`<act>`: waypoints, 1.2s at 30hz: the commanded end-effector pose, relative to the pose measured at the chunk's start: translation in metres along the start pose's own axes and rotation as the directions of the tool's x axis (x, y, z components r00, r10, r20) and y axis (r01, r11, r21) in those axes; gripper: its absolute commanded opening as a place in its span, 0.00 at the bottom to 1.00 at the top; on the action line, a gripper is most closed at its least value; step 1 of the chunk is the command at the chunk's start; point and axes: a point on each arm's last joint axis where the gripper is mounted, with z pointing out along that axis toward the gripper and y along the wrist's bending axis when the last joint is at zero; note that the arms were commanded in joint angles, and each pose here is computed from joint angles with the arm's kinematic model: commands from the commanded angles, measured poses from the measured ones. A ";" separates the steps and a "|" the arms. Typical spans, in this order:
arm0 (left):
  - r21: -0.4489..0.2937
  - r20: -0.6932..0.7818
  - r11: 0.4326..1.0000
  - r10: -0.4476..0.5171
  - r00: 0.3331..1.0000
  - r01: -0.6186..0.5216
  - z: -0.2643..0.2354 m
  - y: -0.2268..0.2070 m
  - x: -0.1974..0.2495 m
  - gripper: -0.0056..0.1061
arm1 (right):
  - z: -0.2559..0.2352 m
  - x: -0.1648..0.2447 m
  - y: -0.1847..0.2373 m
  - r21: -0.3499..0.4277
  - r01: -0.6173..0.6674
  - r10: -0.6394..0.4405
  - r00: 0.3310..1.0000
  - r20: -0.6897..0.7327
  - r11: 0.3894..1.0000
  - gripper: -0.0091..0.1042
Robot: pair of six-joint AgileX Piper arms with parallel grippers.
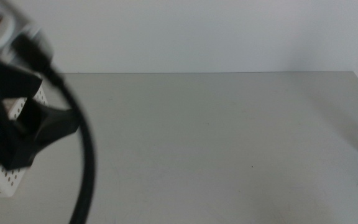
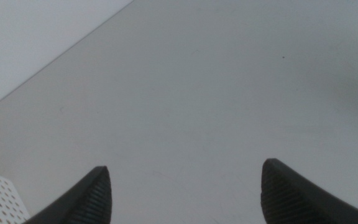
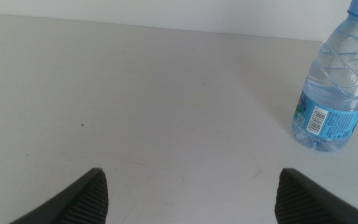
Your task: Use arms to grab the bottles and put them into the dustbin to the left of the table.
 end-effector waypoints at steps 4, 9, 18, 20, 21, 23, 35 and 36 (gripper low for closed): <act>-0.024 0.160 0.998 -0.059 0.985 0.064 -0.035 -0.020 0.048 0.75 | -0.003 -0.010 -0.001 0.019 0.010 -0.012 0.995 0.102 1.000 0.71; 0.006 0.194 0.995 -0.097 0.976 0.098 -0.055 -0.033 0.080 0.75 | -0.003 -0.010 -0.001 0.019 0.010 -0.012 0.995 0.102 1.000 0.71; 0.028 0.269 0.990 -0.141 0.953 0.138 -0.072 -0.038 0.086 0.88 | -0.003 -0.010 -0.001 0.019 0.010 -0.012 0.995 0.102 1.000 0.71; 0.052 0.268 0.980 -0.199 0.943 0.192 -0.072 -0.039 0.086 0.89 | -0.003 -0.010 -0.001 0.019 0.010 -0.012 0.995 0.102 1.000 0.71; 0.063 0.267 0.974 -0.226 0.937 0.217 -0.072 -0.039 0.086 0.89 | -0.003 -0.010 -0.001 0.019 0.010 -0.012 0.995 0.102 1.000 0.71; 0.075 0.266 0.961 -0.276 0.924 0.265 -0.072 -0.039 0.086 0.89 | -0.003 -0.010 -0.001 0.019 0.010 -0.012 0.995 0.102 1.000 0.71; 0.062 0.275 0.961 -0.276 0.921 0.270 -0.072 -0.037 0.085 0.89 | -0.003 -0.010 -0.001 0.019 0.010 -0.012 0.995 0.102 1.000 0.71; 0.061 0.275 0.961 -0.276 0.921 0.269 -0.072 -0.037 0.085 0.89 | -0.003 -0.010 -0.001 0.019 0.010 -0.012 0.995 0.102 1.000 0.71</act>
